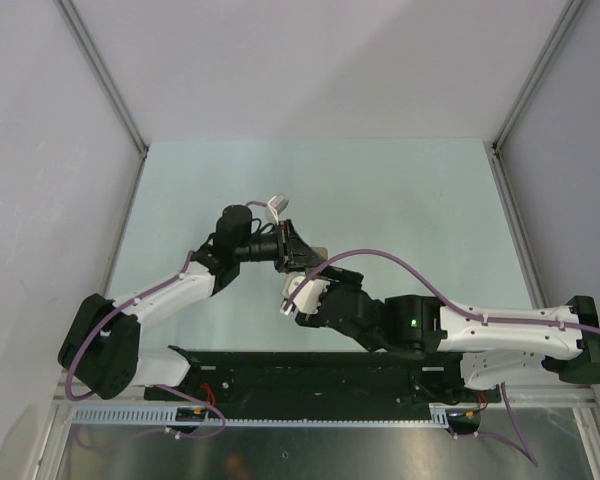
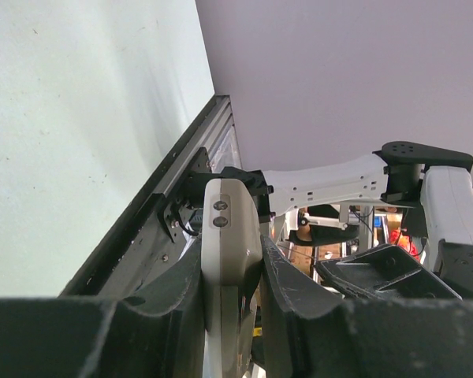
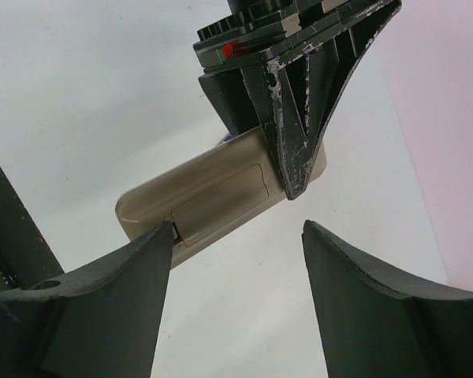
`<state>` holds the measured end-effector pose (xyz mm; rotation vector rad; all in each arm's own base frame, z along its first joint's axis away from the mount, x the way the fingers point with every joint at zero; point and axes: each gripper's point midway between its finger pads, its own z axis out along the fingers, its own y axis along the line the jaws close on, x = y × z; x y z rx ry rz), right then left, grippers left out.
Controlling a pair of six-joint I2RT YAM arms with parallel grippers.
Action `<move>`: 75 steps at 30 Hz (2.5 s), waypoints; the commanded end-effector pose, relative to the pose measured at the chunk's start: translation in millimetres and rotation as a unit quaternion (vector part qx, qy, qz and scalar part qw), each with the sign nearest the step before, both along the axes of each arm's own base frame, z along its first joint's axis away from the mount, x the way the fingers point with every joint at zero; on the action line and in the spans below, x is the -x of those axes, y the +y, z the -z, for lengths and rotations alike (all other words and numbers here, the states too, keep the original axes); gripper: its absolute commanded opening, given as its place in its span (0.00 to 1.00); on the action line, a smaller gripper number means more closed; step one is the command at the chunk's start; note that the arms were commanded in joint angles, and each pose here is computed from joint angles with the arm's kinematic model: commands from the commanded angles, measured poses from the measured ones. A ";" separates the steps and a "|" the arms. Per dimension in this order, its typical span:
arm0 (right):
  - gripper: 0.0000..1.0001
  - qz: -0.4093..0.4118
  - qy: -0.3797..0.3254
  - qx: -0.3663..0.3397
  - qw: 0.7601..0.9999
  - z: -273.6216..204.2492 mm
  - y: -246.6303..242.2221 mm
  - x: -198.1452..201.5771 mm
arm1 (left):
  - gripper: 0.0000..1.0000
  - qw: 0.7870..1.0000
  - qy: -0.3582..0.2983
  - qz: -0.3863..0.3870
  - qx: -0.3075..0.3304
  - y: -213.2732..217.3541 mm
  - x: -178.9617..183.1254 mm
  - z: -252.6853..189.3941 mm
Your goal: Load the batteries into the remote control
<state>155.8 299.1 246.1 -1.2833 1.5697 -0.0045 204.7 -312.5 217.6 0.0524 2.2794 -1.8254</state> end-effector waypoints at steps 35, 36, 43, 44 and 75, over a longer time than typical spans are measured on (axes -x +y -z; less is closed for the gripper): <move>0.84 0.086 0.351 -0.442 0.821 -70.3 -20.6 -32.7 | 0.00 0.991 -0.123 0.020 0.053 4.5 -8.6 -72.7; 0.84 0.089 0.379 -0.460 0.798 -70.1 -17.7 -30.1 | 0.00 0.990 -0.127 0.017 0.057 4.2 -10.5 -76.6; 0.82 0.070 0.426 -0.490 0.757 -56.7 -14.2 -21.3 | 0.00 0.984 -0.153 -0.003 0.086 4.8 -21.5 -102.6; 0.81 0.064 0.426 -0.495 0.754 -55.0 -12.4 -21.6 | 0.00 0.984 -0.154 -0.004 0.088 5.1 -22.0 -104.4; 0.00 -0.044 0.440 -0.568 0.694 -64.2 9.0 -16.3 | 0.34 0.985 -0.127 0.011 0.118 3.4 -4.2 -92.0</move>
